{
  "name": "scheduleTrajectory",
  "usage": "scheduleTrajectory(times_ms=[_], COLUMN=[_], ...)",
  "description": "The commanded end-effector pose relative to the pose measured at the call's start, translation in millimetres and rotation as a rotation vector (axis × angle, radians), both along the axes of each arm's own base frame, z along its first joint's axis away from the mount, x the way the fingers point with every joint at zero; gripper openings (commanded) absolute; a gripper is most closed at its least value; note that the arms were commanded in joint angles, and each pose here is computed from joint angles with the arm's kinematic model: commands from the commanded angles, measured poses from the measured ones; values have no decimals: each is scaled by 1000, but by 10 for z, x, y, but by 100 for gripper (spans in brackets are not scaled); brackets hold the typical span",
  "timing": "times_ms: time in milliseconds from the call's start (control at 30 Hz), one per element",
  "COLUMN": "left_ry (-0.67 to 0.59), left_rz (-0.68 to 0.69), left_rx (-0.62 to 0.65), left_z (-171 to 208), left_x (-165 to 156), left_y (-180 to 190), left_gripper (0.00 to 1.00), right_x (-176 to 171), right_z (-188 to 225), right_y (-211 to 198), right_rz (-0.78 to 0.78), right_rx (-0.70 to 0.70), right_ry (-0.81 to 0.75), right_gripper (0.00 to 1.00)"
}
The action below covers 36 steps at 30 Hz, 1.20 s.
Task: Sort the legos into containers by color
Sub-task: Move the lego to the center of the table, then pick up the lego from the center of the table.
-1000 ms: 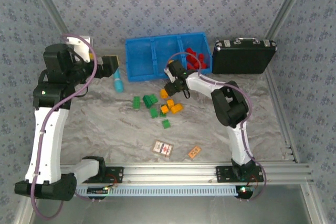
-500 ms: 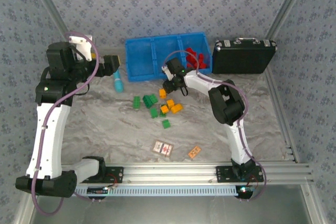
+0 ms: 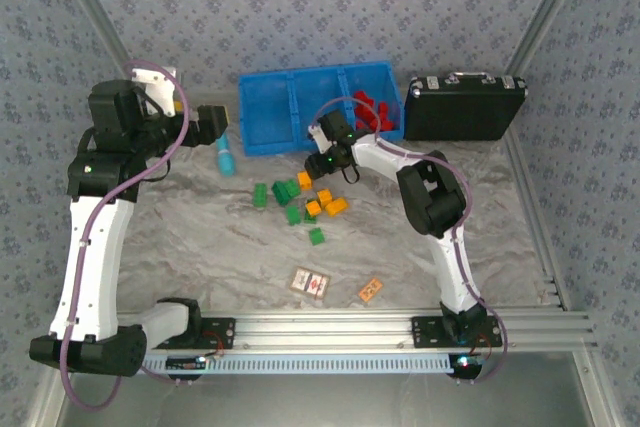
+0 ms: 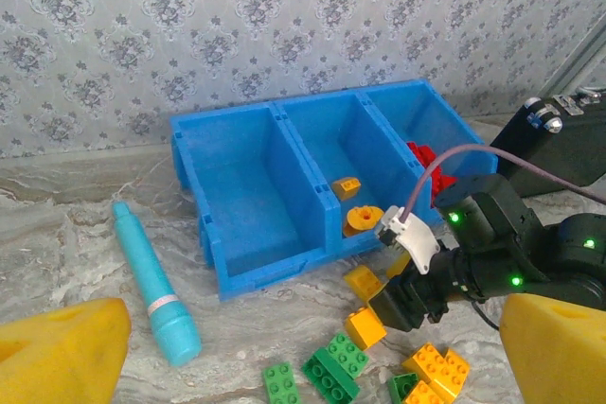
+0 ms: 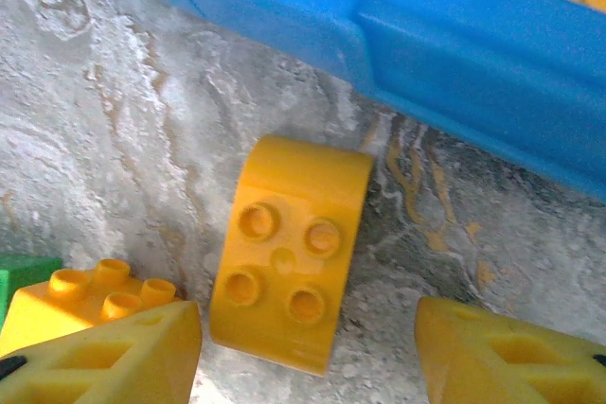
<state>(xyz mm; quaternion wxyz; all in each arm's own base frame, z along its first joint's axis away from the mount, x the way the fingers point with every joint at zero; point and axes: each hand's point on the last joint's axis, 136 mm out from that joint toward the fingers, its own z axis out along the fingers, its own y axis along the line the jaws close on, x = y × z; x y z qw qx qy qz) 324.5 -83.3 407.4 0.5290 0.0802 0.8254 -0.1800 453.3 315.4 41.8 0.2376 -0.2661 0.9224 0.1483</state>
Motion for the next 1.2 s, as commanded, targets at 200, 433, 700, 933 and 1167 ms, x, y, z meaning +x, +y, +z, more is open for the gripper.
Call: scheduleTrajectory(times_ms=[200,433,700,933,1167], left_ry=[-13,-5,-4,6,10], left_rz=[-7,-7,-1,4,18], left_rx=[21,26,41,53,81], left_z=[34,-8,-43,-86,-112], left_x=[24,56,73,111,122], left_y=[4,3,21,37,86], left_gripper=[100,100,100,100,100], right_x=[91,99,75,354,892], right_z=[-127,-287,26,851,1071], right_y=[71,-46,-124,-58,-80], right_rz=[-42,-53,-47,-67,-159], right_rx=[19,-89,-96,-27,34], right_ry=[45,55,14,-160,-262], right_gripper=[63,46,29,27,27])
